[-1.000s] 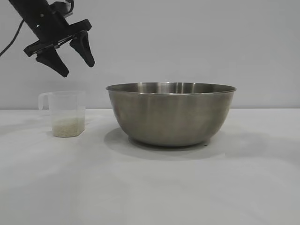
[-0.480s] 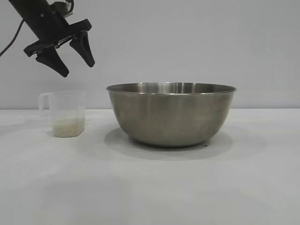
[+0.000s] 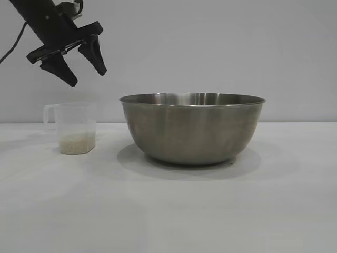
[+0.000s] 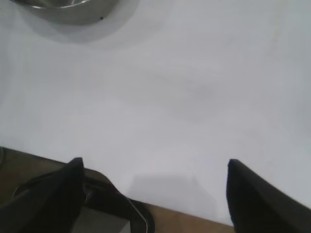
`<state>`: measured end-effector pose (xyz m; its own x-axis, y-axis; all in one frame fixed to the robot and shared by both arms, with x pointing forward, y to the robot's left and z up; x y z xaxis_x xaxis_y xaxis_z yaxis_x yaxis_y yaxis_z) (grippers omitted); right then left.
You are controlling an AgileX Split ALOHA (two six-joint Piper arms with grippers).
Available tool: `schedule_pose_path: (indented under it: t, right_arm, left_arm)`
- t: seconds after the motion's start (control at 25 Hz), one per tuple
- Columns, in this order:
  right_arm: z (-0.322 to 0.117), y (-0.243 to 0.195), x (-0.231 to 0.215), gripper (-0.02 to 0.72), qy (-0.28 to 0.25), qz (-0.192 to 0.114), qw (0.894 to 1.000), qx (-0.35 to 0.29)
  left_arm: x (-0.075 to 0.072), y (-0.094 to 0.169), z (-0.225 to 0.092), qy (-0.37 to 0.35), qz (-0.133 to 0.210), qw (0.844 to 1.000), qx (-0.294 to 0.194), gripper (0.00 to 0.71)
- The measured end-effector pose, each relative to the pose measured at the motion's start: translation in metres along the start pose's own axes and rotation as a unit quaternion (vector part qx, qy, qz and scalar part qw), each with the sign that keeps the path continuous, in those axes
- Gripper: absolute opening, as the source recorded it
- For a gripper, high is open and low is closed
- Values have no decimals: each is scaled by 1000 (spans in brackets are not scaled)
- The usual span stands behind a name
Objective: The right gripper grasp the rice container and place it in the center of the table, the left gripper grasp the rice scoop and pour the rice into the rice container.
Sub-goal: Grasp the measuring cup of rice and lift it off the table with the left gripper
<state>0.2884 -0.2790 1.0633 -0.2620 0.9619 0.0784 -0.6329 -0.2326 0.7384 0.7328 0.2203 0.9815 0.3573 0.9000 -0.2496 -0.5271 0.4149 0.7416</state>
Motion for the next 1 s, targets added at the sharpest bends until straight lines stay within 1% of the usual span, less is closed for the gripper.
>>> schedule_pose_path:
  t: [0.16,0.4,0.68,1.0]
  right_arm:
    - [-13,7,0,514,2,2,999,-35]
    - [-33,-4,-2,514,2,2,1000,-31]
    - [-40,0,-3,514,5,-2,998,-58]
    - [-47,8,-3,514,7,0,995,-96]
  left_arm:
    - [0,0,0,0,0,1000,0,550]
    - [0,0,0,0,0,1000,0,550]
    - [0,0,0,0,0,1000,0,550]
    - [0,0,0,0,0,1000,0,550]
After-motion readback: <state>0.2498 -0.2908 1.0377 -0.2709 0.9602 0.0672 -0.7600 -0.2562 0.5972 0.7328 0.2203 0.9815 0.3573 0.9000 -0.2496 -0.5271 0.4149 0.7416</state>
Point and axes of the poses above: a point on each arm's last joint axis where the gripper is mounted, y pointing back along that axis away from the gripper, x along the wrist's bending axis when the last joint is at zero, z = x × y, the point moved 1 cm from there along -y, pointing out along that axis toward the gripper, and after that the axes turned 4 degrees about -y, right-handed, at the moved point
